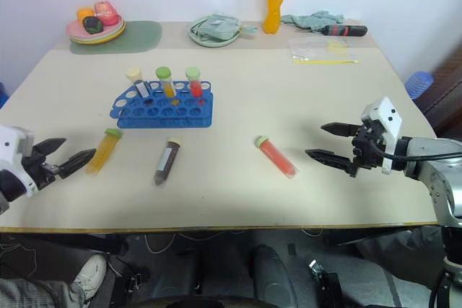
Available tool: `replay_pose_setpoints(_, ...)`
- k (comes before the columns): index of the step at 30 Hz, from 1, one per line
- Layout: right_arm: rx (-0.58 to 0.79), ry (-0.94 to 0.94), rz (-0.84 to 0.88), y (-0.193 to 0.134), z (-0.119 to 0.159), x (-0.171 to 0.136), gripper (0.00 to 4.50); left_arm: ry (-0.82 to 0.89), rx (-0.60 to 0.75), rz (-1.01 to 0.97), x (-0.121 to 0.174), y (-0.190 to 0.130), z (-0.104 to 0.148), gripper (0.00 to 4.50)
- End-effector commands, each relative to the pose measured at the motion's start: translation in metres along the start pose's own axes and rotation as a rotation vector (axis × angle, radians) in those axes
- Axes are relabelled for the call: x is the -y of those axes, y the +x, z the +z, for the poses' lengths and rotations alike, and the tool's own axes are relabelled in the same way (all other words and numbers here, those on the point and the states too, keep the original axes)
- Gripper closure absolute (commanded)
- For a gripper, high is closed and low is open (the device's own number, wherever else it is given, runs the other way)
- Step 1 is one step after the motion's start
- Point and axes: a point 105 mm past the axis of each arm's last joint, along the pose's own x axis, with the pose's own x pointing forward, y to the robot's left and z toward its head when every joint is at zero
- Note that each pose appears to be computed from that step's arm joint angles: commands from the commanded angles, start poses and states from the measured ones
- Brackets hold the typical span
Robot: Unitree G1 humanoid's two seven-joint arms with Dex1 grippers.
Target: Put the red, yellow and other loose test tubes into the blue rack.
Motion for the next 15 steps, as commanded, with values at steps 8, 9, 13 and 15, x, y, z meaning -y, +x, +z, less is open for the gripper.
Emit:
replay_pose_setpoints(8, 0.010, -0.042, 0.028, 0.010, 0.014, -0.008, 0.01, 0.016, 0.056, 0.011, 0.005, -0.004, 0.011, 0.01)
replay_pose_setpoints(9, 0.004, -0.054, 0.026, 0.012, 0.015, -0.009, 0.01, 0.016, 0.058, 0.007, 0.006, -0.003, 0.011, 0.01)
replay_pose_setpoints(13, -0.024, -0.089, 0.006, 0.021, 0.022, -0.017, 0.01, 0.007, 0.080, -0.031, 0.016, 0.004, 0.013, 0.01)
replay_pose_setpoints(15, -0.056, -0.110, 0.005, 0.027, 0.026, -0.026, 0.01, 0.005, 0.100, -0.091, 0.031, 0.014, 0.016, 0.01)
